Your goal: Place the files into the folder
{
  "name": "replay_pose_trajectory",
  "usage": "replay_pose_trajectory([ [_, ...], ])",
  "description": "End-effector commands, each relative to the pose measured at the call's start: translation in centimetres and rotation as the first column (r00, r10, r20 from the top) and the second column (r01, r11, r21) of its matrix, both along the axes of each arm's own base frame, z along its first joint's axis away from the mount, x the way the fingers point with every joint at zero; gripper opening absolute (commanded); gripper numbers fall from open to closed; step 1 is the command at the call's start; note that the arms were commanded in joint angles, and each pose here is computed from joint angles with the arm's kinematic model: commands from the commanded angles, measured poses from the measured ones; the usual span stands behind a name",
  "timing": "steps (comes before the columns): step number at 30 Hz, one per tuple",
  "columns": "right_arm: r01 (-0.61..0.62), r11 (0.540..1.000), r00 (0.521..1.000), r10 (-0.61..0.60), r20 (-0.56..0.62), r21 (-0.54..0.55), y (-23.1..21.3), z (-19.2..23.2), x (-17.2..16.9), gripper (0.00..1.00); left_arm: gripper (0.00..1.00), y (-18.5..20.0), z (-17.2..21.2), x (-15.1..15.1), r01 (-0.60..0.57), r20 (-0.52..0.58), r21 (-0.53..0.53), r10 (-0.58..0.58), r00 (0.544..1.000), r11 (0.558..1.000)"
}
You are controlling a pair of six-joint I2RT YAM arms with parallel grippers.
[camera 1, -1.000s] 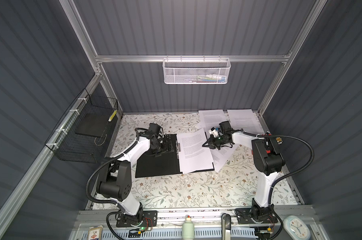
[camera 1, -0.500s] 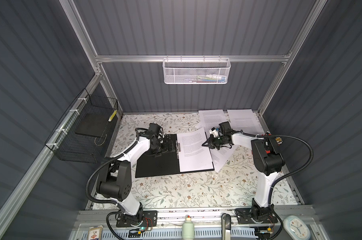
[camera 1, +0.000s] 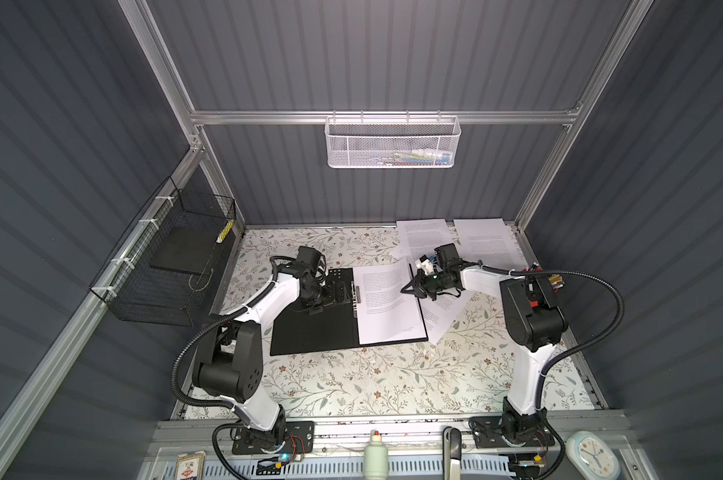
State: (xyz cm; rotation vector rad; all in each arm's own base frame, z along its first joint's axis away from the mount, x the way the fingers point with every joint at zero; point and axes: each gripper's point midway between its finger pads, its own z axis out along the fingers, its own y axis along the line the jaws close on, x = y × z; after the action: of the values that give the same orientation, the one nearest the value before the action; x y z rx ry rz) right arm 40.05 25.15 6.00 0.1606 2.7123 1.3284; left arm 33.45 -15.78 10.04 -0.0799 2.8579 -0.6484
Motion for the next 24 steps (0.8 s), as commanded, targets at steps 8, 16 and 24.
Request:
replay_pose_trajectory([
  [8, 0.003, 1.0, 1.0, -0.003, -0.003, 0.0, 0.1, -0.1, -0.6, 0.08, 1.0, 0.1, -0.2, -0.3, 0.013, -0.01, -0.006, -0.013, 1.0, 1.0],
  [16, 0.009, 1.0, 1.0, -0.009, 0.001, -0.023, -0.2, 0.2, -0.8, 0.53, 1.0, -0.5, 0.7, -0.2, 0.024, 0.0, -0.04, -0.024, 1.0, 0.999],
  [24, 0.027, 0.993, 1.0, -0.028, -0.002, -0.114, -1.1, 0.5, -1.6, 0.81, 1.0, -0.8, 2.4, 0.3, 0.039, 0.037, -0.057, -0.037, 0.999, 0.998],
])
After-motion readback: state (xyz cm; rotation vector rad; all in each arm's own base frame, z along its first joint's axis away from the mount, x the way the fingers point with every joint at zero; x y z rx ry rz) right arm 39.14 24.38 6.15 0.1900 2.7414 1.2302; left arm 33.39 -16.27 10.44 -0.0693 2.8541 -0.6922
